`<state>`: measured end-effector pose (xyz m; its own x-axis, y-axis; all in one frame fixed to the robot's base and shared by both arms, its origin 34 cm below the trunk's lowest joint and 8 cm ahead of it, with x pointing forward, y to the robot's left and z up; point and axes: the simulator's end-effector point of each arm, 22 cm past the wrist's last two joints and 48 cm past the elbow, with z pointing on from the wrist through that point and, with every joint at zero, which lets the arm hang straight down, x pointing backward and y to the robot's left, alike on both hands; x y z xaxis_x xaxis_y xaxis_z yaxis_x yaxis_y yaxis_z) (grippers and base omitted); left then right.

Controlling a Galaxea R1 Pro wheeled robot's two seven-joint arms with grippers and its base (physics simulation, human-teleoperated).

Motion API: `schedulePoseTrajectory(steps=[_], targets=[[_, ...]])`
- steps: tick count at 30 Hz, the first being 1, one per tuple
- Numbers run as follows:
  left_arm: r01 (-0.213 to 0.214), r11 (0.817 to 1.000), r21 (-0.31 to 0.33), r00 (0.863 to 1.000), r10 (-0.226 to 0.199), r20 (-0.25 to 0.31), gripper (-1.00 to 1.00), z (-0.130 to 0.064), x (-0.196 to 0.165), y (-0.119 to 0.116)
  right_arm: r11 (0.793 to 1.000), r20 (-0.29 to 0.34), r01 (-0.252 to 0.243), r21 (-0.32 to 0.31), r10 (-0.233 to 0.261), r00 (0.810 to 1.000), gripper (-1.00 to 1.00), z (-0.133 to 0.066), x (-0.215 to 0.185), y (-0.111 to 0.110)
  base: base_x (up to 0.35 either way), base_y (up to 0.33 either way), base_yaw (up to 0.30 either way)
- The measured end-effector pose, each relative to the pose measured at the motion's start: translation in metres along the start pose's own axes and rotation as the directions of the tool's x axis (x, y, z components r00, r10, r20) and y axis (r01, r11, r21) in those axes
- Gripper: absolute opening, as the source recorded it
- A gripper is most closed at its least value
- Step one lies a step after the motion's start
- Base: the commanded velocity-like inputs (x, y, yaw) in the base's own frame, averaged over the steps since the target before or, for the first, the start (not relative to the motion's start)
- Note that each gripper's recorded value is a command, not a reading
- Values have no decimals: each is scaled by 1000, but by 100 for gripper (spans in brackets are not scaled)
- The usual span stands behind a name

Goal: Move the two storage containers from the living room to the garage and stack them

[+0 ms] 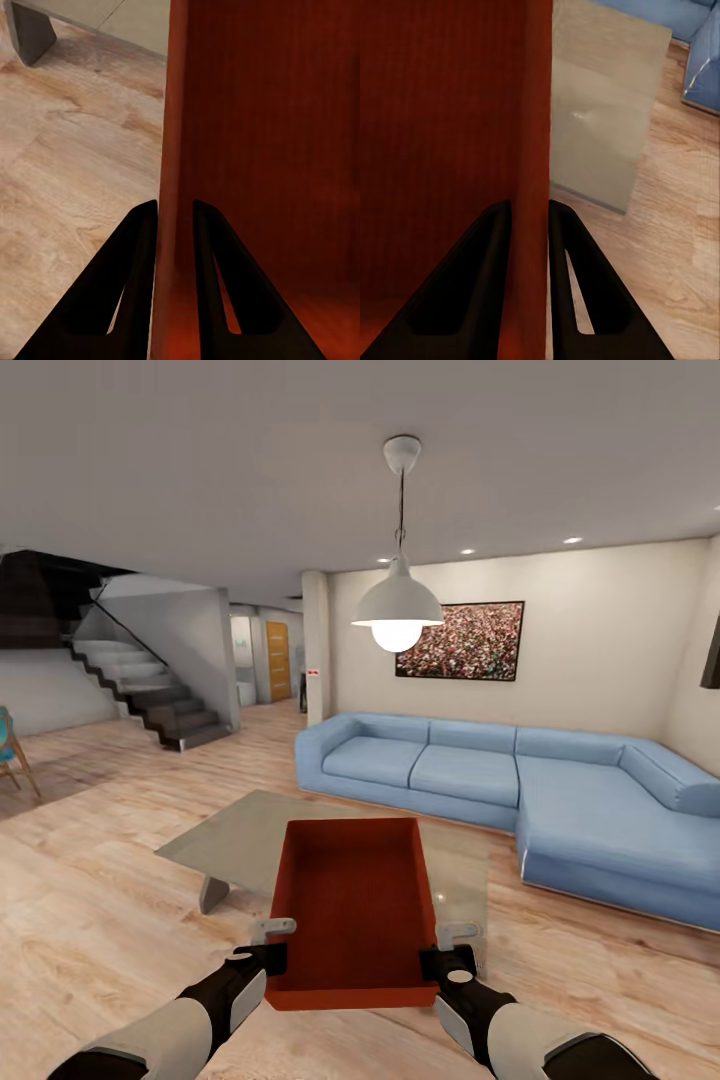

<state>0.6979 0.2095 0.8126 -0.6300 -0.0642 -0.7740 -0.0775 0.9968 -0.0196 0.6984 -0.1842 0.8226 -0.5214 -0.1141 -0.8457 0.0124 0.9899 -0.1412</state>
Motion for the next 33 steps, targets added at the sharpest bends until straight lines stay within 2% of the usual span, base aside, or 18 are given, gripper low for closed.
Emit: schedulePoseTrajectory(steps=[33], targets=[[0, 1000, 0, 1000, 0, 0, -100, 0, 0, 0, 1000, 0, 0, 0, 0, 1000, -100, 0, 0, 0, 0, 0, 269]])
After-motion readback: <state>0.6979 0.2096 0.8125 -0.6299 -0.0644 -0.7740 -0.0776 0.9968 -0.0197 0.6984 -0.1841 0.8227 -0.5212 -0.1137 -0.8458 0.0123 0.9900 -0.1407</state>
